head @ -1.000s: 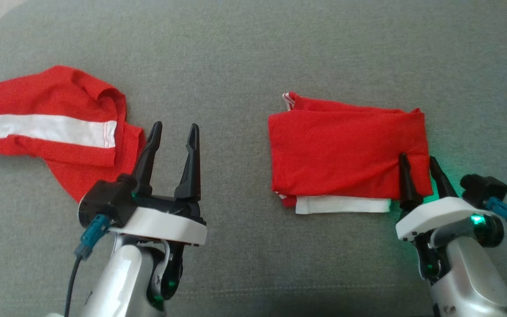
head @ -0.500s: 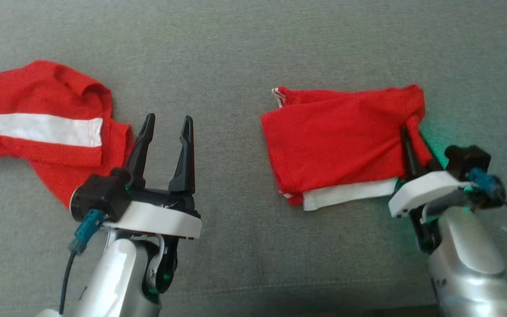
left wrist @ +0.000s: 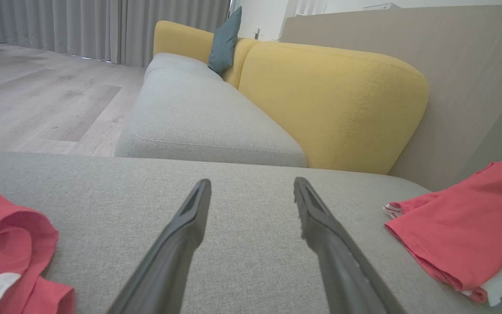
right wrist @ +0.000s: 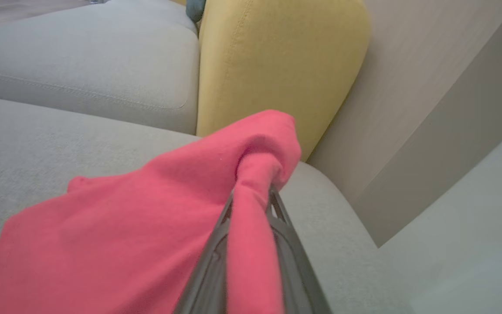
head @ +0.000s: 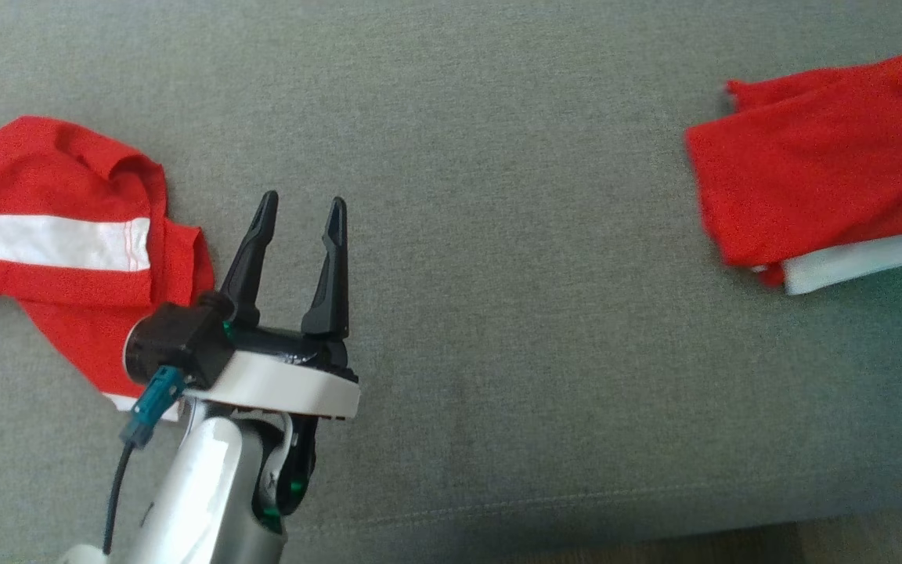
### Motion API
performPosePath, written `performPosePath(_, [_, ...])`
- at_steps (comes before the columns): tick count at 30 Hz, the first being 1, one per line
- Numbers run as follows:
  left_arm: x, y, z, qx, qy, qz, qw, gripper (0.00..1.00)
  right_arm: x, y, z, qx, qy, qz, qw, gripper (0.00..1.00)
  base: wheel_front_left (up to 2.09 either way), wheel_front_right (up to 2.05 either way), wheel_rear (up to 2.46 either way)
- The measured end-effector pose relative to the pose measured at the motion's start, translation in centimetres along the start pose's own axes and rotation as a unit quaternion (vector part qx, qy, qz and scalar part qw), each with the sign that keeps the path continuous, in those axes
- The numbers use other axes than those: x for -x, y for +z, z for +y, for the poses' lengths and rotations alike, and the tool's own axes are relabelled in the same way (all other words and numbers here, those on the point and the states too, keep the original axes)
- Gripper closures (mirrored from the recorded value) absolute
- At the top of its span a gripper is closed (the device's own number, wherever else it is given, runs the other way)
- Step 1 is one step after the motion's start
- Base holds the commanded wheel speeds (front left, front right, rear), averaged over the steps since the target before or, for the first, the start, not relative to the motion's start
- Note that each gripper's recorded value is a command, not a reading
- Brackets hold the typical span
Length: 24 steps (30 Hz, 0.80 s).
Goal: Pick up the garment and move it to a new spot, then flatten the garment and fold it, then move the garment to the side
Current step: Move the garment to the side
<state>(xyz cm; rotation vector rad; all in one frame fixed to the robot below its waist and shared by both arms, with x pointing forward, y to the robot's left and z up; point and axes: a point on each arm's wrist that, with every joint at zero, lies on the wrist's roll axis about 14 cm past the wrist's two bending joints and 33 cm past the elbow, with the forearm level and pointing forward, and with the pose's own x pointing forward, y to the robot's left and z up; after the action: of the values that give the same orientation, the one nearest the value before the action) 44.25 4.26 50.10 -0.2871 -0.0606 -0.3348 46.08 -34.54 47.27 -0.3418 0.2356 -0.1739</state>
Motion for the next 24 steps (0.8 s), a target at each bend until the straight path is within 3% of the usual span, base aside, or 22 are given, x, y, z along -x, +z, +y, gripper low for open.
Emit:
performPosePath(5, [0.0, -0.2, 0.3, 0.001, 0.001, 0.002, 1.0, 0.0, -0.5, 0.5, -2.5, 0.001, -0.032, 0.003, 0.999, 1.0, 0.0, 0.0, 0.0])
performPosePath(17, [-0.2, -0.7, 0.7, 0.0, 0.004, 0.007, 1.0, 0.0, -1.0, 2.0, -2.1, 0.009, -0.031, -0.017, 0.999, 1.0, 0.0, 0.0, 0.0])
performPosePath(18, [-0.3, -0.7, 0.7, 0.0, 0.001, 0.007, 1.0, 0.0, -1.0, 2.1, -1.9, 0.008, -0.03, -0.02, 0.999, 0.79, 0.0, 0.0, 0.0])
performPosePath(20, [-0.4, -0.6, 0.6, 0.0, 0.001, 0.005, 1.0, 0.0, -1.0, 2.4, -1.7, 0.004, -0.03, -0.023, 0.999, 0.0, 0.0, 0.0, 0.0])
performPosePath(24, [-0.5, -0.4, 0.5, -0.002, -0.002, 0.002, 1.0, 0.0, -0.9, 3.2, -1.9, -0.001, -0.032, -0.034, 0.999, 0.0, 0.0, 0.0, 0.0])
